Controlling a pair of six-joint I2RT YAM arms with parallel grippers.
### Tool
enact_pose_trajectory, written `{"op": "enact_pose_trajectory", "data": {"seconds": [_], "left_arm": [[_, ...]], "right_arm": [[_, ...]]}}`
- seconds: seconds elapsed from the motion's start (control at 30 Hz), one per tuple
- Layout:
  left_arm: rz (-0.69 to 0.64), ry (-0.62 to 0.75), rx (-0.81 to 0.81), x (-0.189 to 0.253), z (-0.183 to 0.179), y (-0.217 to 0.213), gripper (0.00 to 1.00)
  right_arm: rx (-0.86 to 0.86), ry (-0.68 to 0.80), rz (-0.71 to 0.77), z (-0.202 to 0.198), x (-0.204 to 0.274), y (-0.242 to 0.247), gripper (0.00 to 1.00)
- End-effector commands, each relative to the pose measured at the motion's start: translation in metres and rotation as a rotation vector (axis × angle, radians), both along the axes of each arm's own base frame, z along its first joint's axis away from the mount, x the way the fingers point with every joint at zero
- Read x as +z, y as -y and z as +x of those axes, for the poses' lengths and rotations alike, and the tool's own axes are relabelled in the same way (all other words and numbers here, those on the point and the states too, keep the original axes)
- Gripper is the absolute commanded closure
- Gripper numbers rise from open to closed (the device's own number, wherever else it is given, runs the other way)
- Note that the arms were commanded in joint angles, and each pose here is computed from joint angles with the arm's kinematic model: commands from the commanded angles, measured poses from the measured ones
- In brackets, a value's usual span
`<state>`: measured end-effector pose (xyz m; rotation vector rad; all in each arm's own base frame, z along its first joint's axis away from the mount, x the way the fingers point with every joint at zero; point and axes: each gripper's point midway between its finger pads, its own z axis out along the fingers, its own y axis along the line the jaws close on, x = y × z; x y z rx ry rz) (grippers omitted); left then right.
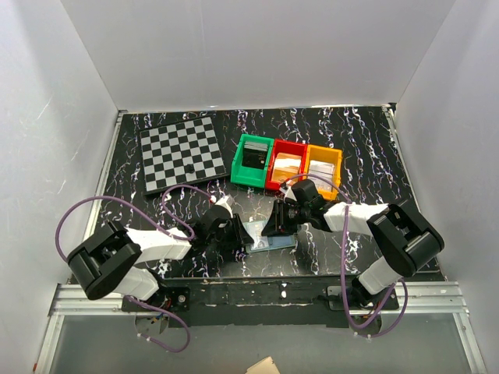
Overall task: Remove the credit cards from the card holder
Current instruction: Remove the credit card from the card holder.
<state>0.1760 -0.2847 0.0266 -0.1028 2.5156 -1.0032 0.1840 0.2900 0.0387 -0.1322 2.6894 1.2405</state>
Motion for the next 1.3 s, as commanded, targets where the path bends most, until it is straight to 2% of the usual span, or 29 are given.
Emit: {"op": "enact_pose_trajectory", "data": {"seconds": [0.0,0.57,0.93,1.27], "left_arm": [[0.026,-0.003,0.019,-0.008,0.002,-0.005,0.78],[0.047,-0.016,0.022,-0.015,0.001,-0.008,0.83],[0.053,-0.022,0.014,-0.018,0.000,-0.008,0.87],[0.049,-0.013,0.021,-0.014,0.001,-0.009,0.87]], "right_arm": [[0.017,0.006,0.025,-0.003,0.002,-0.004,0.61],[0.021,-0.006,-0.012,-0.007,-0.007,0.002,0.60],[0.030,0.045,0.147,-0.007,0.019,-0.011,0.60],[0.014,0.042,0.097,-0.009,0.011,-0.003,0.60]]}}
